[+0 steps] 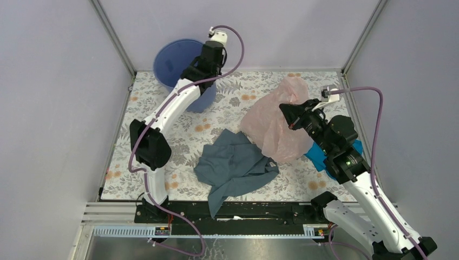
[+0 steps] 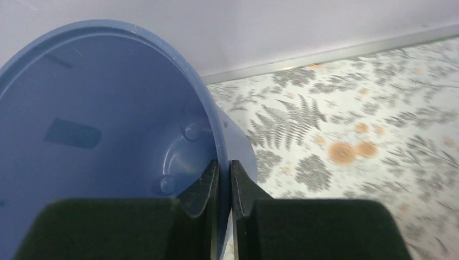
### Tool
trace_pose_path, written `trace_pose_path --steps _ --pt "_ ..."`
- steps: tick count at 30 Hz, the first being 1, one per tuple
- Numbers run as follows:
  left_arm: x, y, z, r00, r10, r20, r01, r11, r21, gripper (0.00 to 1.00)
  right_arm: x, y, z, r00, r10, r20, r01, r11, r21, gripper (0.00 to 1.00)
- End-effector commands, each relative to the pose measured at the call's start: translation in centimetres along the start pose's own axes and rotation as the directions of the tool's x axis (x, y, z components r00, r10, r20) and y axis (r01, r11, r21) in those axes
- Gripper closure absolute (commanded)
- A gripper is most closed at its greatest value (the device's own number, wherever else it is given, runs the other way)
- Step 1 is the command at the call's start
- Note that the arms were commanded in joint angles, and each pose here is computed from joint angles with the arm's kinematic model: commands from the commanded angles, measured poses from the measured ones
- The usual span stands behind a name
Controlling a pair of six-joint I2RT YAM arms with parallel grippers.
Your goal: Put the trash bags into the trash bin
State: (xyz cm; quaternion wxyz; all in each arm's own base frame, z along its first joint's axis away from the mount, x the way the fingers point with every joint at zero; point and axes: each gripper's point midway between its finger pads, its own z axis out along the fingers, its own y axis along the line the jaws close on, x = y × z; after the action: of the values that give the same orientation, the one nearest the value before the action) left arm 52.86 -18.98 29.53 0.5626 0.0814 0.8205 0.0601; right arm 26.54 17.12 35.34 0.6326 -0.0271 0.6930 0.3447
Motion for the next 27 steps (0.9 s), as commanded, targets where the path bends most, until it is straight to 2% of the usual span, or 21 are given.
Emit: trace_pose_path --steps 1,6,12,19,20,22,25,27 --pt "-3.5 -2.6 -4.5 0.994 -0.065 0.091 0.059 0.996 0.072 1.0 -1.2 0.7 -0.7 0.998 0.01 0.058 -0.008 1.0 -0.028 1.0" --pt "-2.6 -7.0 -6.7 0.996 -0.054 0.073 0.042 0.987 0.156 1.0 -1.9 0.8 -0.7 0.999 -0.013 0.053 0.014 1.0 -0.017 1.0" --pt "-1.5 -11.5 -9.8 0.998 -0.029 0.047 0.015 0.963 0.27 1.0 -4.4 -0.1 -2.6 0.991 -0.067 0.119 0.059 0.996 0.074 1.0" --pt "-1.3 -14.1 -12.4 0.997 -0.077 -0.002 0.072 0.916 0.395 1.0 -7.9 -0.5 -4.6 0.972 -0.155 0.175 0.127 0.979 0.162 1.0" --pt "-1.4 -14.3 -12.6 0.997 -0.083 -0.007 0.079 0.91 0.407 0.98 -8.4 -0.5 -4.9 0.97 -0.163 0.182 0.132 0.976 0.172 1.0" --pt "-1.7 -14.7 -13.2 0.995 -0.098 -0.011 0.093 0.893 0.44 0.87 -9.4 -0.5 -5.3 0.964 -0.173 0.203 0.134 0.972 0.192 1.0" --pt "-3.1 -15.2 -14.7 0.993 -0.115 -0.006 0.103 0.858 0.502 0.6 -10.6 -0.2 -5.4 0.956 -0.192 0.223 0.149 0.969 0.196 1.0" --pt "-4.3 -15.0 -16.0 0.994 -0.107 0.004 0.088 0.84 0.536 0.45 -11.1 0.3 -4.7 0.954 -0.198 0.224 0.159 0.97 0.182 1.0"
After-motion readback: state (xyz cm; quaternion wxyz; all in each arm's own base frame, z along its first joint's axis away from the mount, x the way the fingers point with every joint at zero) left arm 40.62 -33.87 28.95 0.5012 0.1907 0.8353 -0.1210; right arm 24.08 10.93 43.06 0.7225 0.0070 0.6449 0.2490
